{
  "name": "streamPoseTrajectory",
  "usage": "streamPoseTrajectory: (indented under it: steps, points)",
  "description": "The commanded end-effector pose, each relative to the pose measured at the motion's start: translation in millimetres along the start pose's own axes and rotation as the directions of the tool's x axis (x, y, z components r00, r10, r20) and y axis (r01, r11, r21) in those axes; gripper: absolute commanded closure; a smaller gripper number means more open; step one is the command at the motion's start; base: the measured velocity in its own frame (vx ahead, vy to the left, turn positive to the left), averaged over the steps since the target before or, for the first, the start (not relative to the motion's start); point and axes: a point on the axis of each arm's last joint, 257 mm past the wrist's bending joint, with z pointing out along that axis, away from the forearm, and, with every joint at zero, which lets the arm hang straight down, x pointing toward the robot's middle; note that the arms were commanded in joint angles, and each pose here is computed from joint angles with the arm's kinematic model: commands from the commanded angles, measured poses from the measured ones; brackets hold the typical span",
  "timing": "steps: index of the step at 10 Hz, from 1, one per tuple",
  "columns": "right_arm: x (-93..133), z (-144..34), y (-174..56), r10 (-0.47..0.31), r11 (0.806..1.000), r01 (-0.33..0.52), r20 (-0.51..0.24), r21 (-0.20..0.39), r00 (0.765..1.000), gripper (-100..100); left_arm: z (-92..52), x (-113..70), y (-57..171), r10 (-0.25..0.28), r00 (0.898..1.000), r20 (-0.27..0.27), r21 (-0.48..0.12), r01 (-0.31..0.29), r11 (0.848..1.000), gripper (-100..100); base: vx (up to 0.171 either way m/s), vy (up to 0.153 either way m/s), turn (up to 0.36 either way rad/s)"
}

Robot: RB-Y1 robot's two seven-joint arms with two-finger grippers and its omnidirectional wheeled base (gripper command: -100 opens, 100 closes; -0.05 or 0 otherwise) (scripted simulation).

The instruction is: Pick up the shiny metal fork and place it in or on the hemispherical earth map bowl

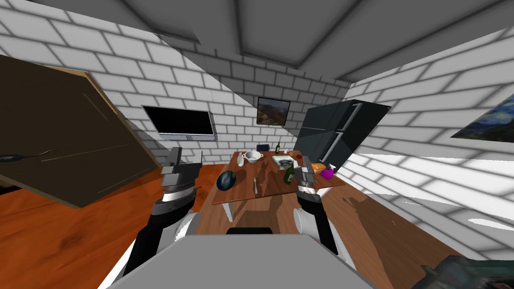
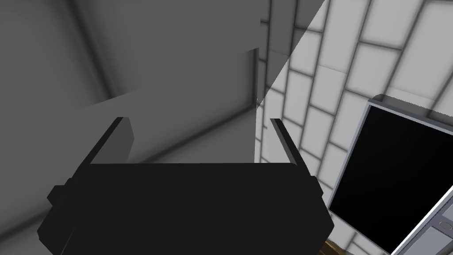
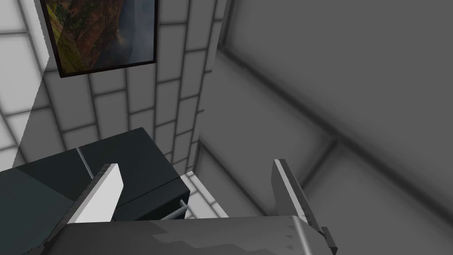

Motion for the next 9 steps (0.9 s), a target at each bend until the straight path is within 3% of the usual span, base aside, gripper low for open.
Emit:
streamPoseTrajectory:
  steps: [1, 5, 9]
  points:
    - [3, -1.3, -5, -0.021, 1.000, 0.022, -0.035, 0.015, 0.999, -100, 0.0, 0.0, 0, 0.000, 1.000, 0.000, 0.000, 0.000, 1.000, 0, -0.009, 0.010, 0.081]
    - [10, -11.9, -35, -0.093, 0.989, 0.107, -0.136, 0.100, 0.986, -100, 0.0, 0.0, 0, 0.000, 1.000, 0.000, 0.000, 0.000, 1.000, 0, -0.032, 0.026, 0.147]
    - [8, -35.3, -82, -0.171, 0.948, 0.225, -0.236, 0.227, 0.957, -100, 0.0, 0.0, 0, 0.000, 1.000, 0.000, 0.000, 0.000, 1.000, 0, -0.062, 0.065, 0.227]
